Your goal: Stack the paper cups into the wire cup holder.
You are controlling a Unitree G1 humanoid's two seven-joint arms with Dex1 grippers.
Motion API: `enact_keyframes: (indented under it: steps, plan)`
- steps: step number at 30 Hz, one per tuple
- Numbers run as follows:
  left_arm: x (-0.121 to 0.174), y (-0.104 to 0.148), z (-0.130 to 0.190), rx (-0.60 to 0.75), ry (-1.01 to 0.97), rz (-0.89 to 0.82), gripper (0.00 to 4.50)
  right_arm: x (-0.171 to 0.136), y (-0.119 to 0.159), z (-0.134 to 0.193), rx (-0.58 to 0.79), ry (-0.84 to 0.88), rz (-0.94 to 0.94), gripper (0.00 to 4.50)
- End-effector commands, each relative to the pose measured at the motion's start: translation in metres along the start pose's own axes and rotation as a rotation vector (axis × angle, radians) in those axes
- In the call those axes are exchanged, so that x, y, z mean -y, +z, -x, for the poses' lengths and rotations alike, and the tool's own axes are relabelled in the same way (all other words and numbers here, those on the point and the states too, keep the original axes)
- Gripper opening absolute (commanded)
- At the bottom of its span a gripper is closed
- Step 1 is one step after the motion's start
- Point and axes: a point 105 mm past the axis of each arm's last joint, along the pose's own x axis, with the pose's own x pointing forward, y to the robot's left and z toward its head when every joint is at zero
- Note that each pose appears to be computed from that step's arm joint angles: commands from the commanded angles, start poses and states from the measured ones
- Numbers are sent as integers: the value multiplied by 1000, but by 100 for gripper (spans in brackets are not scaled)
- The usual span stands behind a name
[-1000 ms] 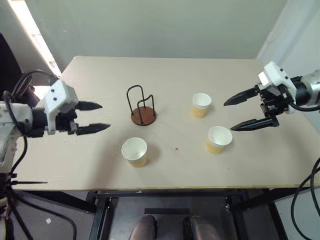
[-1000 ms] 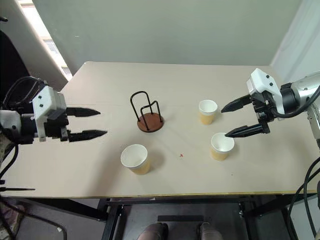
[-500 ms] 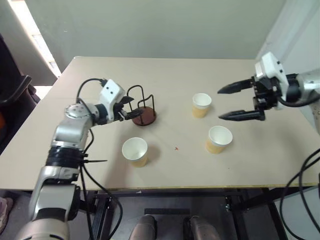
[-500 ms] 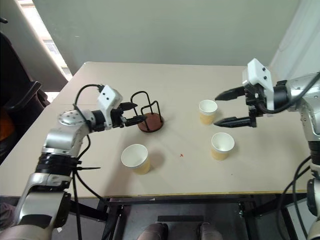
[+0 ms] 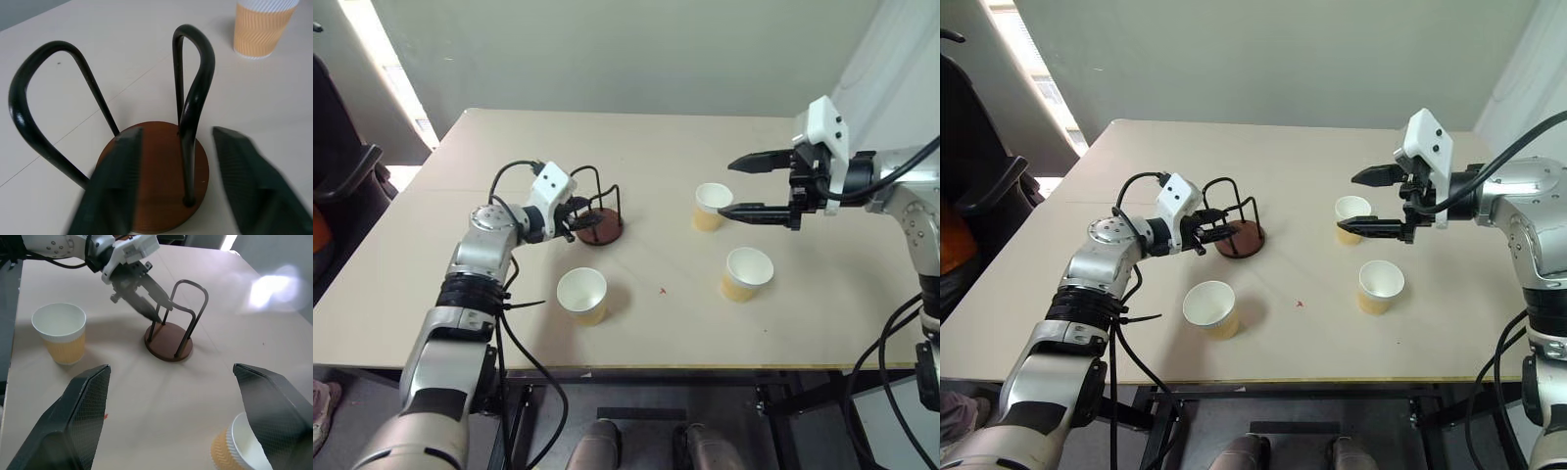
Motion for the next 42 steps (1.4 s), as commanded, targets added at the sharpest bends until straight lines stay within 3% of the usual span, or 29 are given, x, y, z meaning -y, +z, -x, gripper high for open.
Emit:
enact_keyframes:
  steps: [1, 4, 9, 13, 18, 29, 42]
  plan:
    - [-3, 21, 3, 81, 11, -31, 96, 3, 14, 9, 34, -38, 56, 417]
    - [0, 21, 0, 91, 8, -18, 7, 4, 14, 6, 36, -40, 59, 417]
    - [6, 35, 3, 151, -37, -15, 7, 6, 15, 6, 39, -45, 63, 417]
    - [36, 68, 10, 226, -199, -81, 7, 2, 12, 15, 22, -7, 33, 417]
    - [79, 75, 15, 192, -368, -153, 7, -42, -8, 29, -87, 227, 1, 417]
    - [142, 49, 5, 122, -549, -115, 7, -62, -21, 23, -106, 309, -42, 417]
    - [174, 12, 9, 45, -642, -120, 7, -60, -28, 22, -148, 299, -56, 417]
